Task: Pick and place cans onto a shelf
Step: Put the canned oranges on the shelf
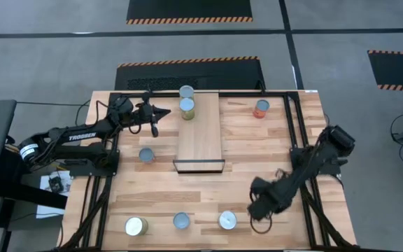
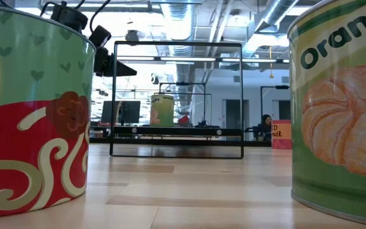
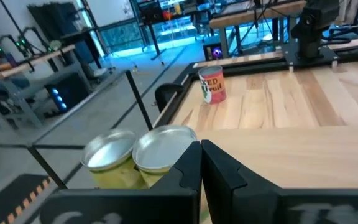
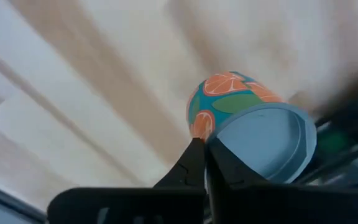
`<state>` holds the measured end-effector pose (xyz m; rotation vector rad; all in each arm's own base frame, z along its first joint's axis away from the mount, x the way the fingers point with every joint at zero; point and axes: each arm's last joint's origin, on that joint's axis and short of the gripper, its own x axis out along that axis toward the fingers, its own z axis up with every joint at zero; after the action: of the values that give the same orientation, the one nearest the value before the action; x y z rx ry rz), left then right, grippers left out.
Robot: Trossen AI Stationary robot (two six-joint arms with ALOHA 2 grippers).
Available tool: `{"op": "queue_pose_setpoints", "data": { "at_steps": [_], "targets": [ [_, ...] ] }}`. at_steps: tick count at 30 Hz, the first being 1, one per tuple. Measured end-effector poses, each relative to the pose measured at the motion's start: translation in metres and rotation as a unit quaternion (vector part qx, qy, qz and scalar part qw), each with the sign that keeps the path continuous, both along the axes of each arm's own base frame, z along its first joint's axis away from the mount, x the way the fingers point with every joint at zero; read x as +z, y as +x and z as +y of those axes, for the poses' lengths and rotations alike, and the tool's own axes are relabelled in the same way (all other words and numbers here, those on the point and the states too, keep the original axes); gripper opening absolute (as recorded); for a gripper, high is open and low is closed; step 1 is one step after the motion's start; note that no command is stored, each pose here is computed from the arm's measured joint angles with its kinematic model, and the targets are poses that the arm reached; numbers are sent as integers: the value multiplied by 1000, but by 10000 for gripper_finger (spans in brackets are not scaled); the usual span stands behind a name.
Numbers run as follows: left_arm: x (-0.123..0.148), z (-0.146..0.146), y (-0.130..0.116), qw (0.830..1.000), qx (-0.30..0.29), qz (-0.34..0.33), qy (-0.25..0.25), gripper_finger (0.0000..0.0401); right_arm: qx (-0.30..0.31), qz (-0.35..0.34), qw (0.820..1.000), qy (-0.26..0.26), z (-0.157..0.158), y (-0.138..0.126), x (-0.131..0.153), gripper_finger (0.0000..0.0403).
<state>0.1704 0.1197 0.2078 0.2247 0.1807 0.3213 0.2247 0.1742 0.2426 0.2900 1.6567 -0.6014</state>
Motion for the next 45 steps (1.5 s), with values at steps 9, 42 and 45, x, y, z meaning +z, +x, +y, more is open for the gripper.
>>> {"op": "queue_pose_setpoints", "data": {
  "at_steps": [9, 42, 45],
  "targets": [
    [-2, -1, 0, 1000, -16, 3, -23, 0, 126, -147, 976, -98, -90, 10, 95, 6],
    [-8, -2, -1, 999, -12, 25, -45, 0, 543, -158, 818, -104, -249, 218, 20, 5],
    [-8, -2, -1, 999, -12, 25, -46, 0, 546, -155, 817, -106, -251, 224, 18, 6]
  ]
}}
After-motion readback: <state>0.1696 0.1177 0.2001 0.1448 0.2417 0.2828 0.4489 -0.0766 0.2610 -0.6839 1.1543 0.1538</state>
